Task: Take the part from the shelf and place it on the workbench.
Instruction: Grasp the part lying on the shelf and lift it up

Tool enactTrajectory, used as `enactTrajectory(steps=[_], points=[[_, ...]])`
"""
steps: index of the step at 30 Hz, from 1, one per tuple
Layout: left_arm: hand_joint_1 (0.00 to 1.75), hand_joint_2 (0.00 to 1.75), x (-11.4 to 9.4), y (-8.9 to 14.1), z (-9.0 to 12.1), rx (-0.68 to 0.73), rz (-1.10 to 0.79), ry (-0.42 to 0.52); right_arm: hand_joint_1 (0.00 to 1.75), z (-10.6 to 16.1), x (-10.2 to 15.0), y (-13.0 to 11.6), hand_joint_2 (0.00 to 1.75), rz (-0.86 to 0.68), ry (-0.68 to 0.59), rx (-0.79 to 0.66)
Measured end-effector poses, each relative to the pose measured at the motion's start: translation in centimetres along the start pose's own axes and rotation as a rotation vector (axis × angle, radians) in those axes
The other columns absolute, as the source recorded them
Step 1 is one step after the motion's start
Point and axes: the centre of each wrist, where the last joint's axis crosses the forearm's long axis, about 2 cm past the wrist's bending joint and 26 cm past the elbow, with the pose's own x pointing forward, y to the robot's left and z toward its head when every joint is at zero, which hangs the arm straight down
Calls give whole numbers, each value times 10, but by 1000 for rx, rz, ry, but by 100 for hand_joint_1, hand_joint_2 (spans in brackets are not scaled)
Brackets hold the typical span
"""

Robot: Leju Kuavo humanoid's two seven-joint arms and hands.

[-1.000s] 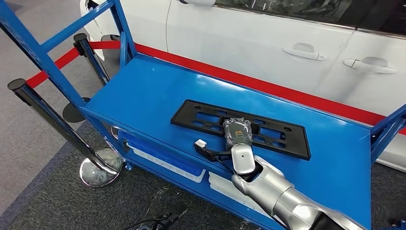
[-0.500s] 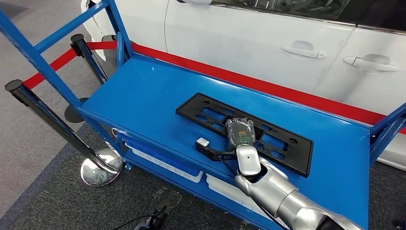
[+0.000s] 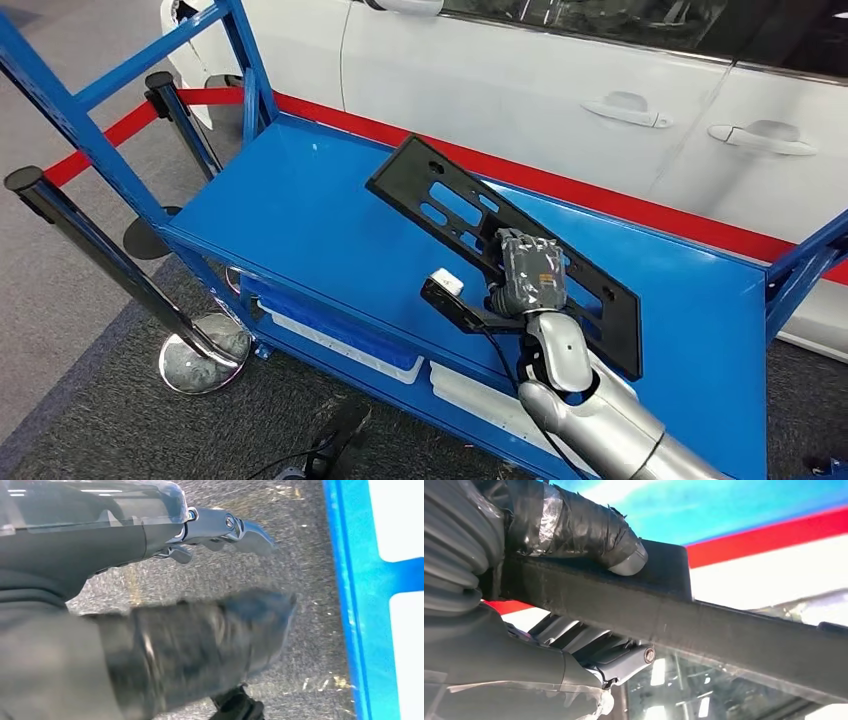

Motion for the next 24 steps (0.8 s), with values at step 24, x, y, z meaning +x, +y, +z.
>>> enactTrajectory(steps=[24], points=[[0, 175, -34, -2, 13, 96, 141, -12, 129, 96, 14, -127, 175, -335, -251, -402]])
